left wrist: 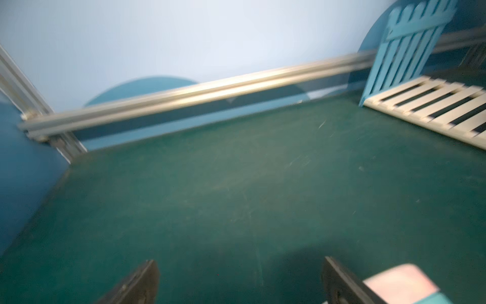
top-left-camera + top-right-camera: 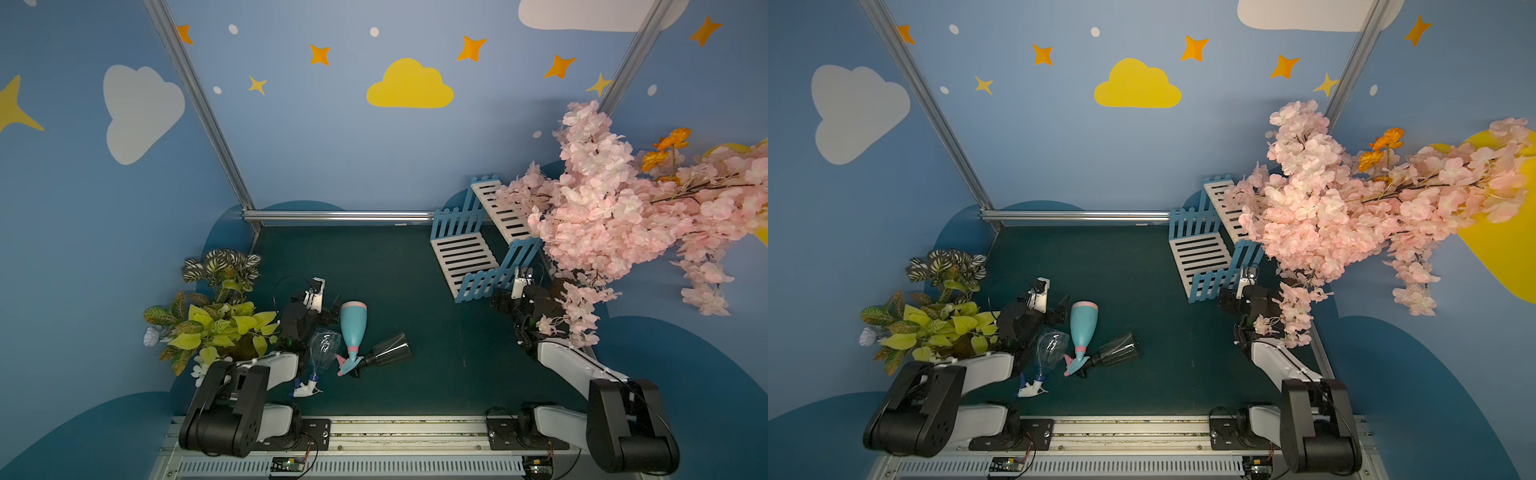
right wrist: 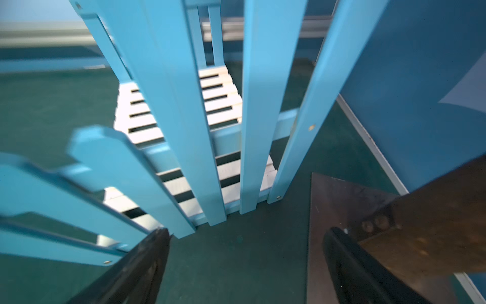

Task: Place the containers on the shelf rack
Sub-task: Adjust the shelf at the center of the board.

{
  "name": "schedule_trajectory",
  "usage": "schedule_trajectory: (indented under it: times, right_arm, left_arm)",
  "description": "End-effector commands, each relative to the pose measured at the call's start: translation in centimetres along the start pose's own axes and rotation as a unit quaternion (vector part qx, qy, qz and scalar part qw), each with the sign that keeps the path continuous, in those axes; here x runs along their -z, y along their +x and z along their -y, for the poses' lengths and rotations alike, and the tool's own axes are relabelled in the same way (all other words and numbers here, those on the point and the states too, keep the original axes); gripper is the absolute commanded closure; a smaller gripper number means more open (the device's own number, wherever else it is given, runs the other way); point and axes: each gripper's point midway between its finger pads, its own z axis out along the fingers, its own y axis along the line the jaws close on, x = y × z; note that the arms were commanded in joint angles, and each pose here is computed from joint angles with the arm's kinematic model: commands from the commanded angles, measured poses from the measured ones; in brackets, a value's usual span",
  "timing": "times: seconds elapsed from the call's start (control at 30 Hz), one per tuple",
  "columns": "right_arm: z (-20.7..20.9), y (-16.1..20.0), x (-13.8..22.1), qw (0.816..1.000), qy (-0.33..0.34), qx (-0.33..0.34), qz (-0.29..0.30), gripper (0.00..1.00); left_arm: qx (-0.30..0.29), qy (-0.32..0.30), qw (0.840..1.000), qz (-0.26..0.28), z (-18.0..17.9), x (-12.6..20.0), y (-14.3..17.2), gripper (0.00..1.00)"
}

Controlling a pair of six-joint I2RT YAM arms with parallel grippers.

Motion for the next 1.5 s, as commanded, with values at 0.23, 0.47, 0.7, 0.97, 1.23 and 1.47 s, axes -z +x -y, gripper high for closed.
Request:
schedule_trajectory:
  times: [0.23, 0.47, 0.7, 0.97, 1.23, 1.47]
  right_arm:
    - [-3.8, 1.6, 5.9, 0.991, -0.090, -0.042, -0.089, 0.04]
    - [-9.5, 0.3, 8.0, 0.986, -0.134, 0.030, -0.096, 0.08]
    - [-10.9, -3.1, 6.3, 0.993, 0.005, -0.116, -0.036, 0.08]
    - [-12.0, -2.2, 2.7, 0.980, 0.108, -0.162, -0.031, 0.04]
    - [-10.9, -1.0, -1.2, 0.971, 0.163, -0.170, -0.038, 0.05]
    - [-11.3, -1.0, -3.0, 0.970, 0.181, -0.158, -0.032, 0.31]
  left_arm:
    - [0.037, 0.058, 0.996, 0.053, 4.2, 4.1, -7.7, 0.00]
    - [0.047, 0.145, 0.988, 0.033, 9.4, 6.1, -9.5, 0.00]
    - [0.047, 0.179, 0.983, 0.010, 12.8, 6.7, -9.4, 0.00]
    - [0.065, 0.195, 0.978, -0.012, 13.9, 6.8, -7.8, 0.00]
    - [0.079, 0.198, 0.977, -0.006, 13.9, 6.9, -7.2, 0.00]
    - [0.075, 0.196, 0.978, -0.009, 13.8, 6.9, -6.7, 0.00]
